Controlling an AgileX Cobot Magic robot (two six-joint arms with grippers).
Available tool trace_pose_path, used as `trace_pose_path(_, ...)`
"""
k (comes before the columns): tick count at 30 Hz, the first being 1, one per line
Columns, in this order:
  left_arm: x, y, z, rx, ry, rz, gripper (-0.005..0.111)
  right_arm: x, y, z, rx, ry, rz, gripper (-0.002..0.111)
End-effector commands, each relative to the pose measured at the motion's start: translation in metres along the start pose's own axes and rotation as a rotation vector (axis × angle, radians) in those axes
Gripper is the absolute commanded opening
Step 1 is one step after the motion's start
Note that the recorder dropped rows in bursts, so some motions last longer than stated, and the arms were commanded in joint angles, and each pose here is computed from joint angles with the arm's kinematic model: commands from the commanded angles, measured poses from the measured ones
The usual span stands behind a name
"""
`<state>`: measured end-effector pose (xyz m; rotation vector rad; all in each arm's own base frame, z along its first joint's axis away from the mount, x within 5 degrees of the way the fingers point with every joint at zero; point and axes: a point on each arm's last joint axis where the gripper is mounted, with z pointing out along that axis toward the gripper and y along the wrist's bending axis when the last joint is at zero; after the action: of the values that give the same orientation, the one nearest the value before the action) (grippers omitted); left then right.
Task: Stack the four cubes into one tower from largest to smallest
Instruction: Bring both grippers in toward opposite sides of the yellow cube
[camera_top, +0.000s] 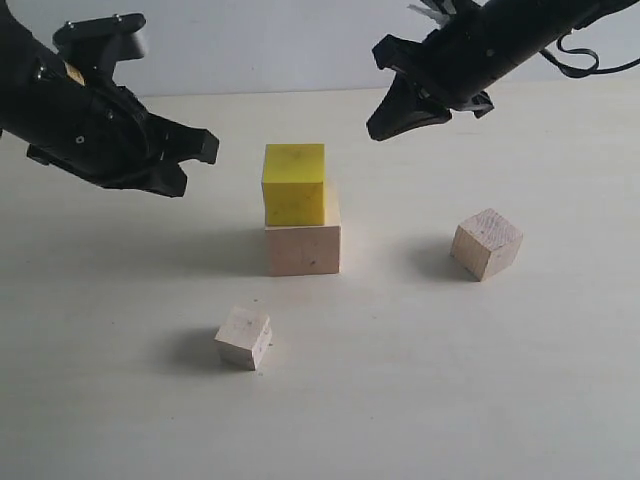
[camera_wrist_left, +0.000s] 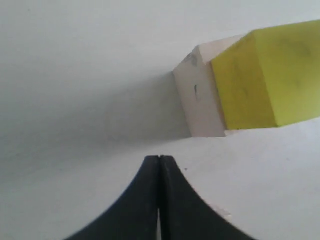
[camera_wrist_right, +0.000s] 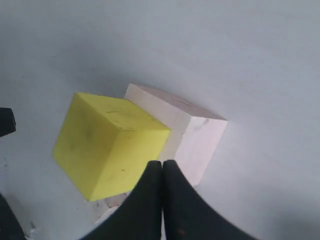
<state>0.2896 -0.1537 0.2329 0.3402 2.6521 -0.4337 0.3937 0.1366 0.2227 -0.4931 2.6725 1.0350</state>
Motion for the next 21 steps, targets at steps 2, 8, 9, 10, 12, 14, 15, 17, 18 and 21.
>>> trace_pose_path(2, -0.013, 0.013, 0.014, 0.152, -0.034, -0.056, 0.000, 0.005, -0.004, 0.003, -0.005, 0.002, 0.009, 0.000)
trace_pose_path(8, -0.018, 0.019, 0.031, 0.215, -0.017, -0.059, 0.000, 0.010, -0.016, 0.019, -0.025, 0.062, 0.045, 0.000)
trace_pose_path(9, -0.020, 0.018, 0.035, 0.234, -0.014, -0.058, 0.000, 0.010, -0.020, 0.024, -0.029, 0.070, 0.054, 0.000)
trace_pose_path(10, -0.022, 0.017, 0.038, 0.247, -0.016, -0.059, 0.000, 0.011, -0.021, 0.026, -0.033, 0.073, 0.059, 0.000)
trace_pose_path(12, -0.025, 0.015, 0.047, 0.282, -0.014, -0.068, 0.000, 0.011, -0.024, 0.030, -0.045, 0.075, 0.074, 0.000)
trace_pose_path(14, -0.028, 0.015, 0.052, 0.296, -0.015, -0.077, 0.000, 0.011, -0.025, 0.033, -0.057, 0.076, 0.089, 0.000)
trace_pose_path(15, -0.028, 0.016, 0.054, 0.297, -0.009, -0.076, 0.000, 0.011, -0.026, 0.033, -0.056, 0.074, 0.089, 0.000)
trace_pose_path(17, -0.029, 0.015, 0.056, 0.303, -0.013, -0.073, 0.000, 0.011, -0.026, 0.035, -0.060, 0.074, 0.082, 0.000)
trace_pose_path(18, -0.029, 0.015, 0.056, 0.307, -0.012, -0.072, 0.000, 0.011, -0.026, 0.035, -0.063, 0.071, 0.076, 0.000)
trace_pose_path(21, -0.028, 0.014, 0.058, 0.325, -0.003, -0.069, 0.000, 0.010, -0.026, 0.035, -0.068, 0.066, 0.080, 0.000)
